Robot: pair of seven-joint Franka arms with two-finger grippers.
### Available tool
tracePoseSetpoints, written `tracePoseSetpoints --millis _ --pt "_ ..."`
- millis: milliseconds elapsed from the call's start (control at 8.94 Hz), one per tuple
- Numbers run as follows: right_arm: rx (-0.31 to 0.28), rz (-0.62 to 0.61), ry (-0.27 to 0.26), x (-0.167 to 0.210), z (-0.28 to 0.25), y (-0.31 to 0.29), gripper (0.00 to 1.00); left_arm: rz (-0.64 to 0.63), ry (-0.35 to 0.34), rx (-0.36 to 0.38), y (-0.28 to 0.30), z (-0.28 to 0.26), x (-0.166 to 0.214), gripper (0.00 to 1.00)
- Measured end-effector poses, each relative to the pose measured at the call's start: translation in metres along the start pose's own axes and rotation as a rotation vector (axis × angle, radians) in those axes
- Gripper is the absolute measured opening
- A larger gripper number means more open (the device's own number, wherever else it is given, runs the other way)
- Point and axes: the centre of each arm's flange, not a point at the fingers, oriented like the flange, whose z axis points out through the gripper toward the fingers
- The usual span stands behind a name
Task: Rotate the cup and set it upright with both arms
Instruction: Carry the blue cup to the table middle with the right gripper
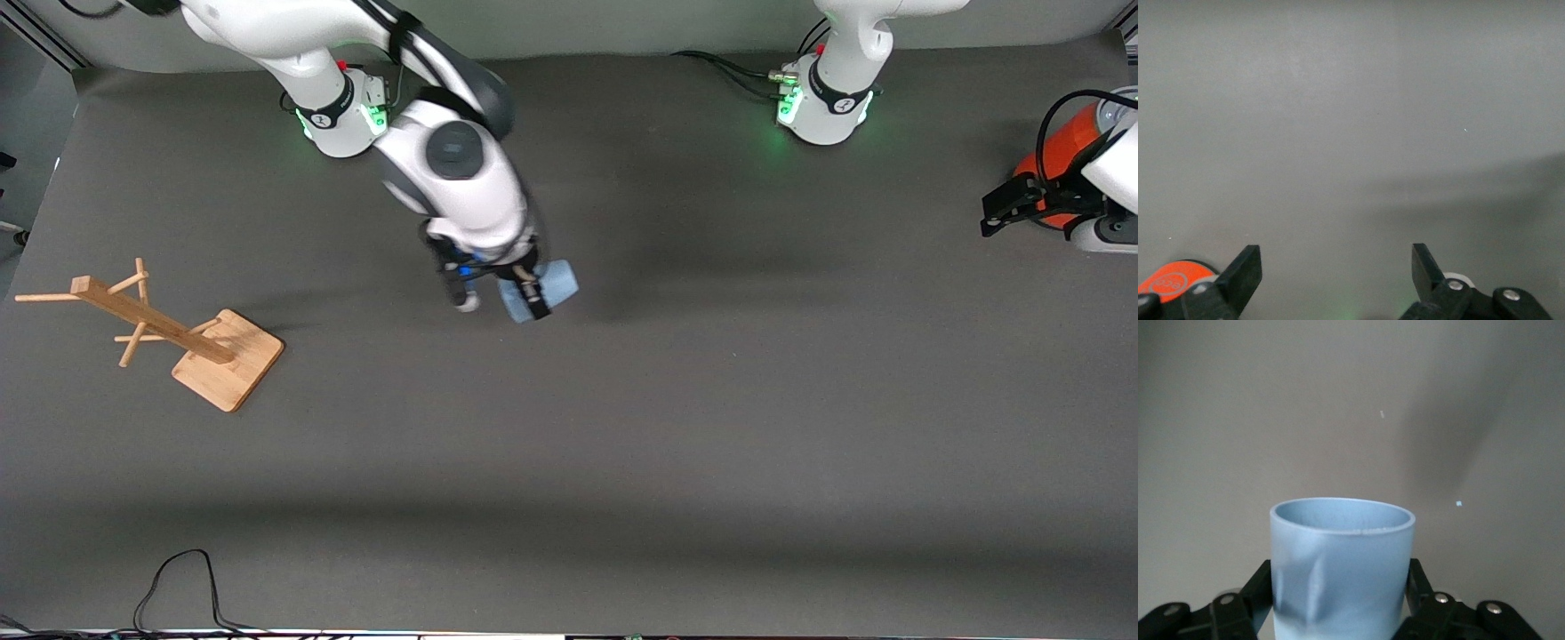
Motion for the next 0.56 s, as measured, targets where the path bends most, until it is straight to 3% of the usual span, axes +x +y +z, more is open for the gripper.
tracePoseSetpoints --millis 224,559 --pt "-0.013 0.017 0.065 -0.044 0.062 0.011 0.82 0.001 0.0 0.0 0.0 0.0 0.0 1.0" --pt "-0.038 0.029 0.092 -0.069 0.121 0.019 0.82 0.001 0.0 0.0 0.001 0.0 0.0 1.0"
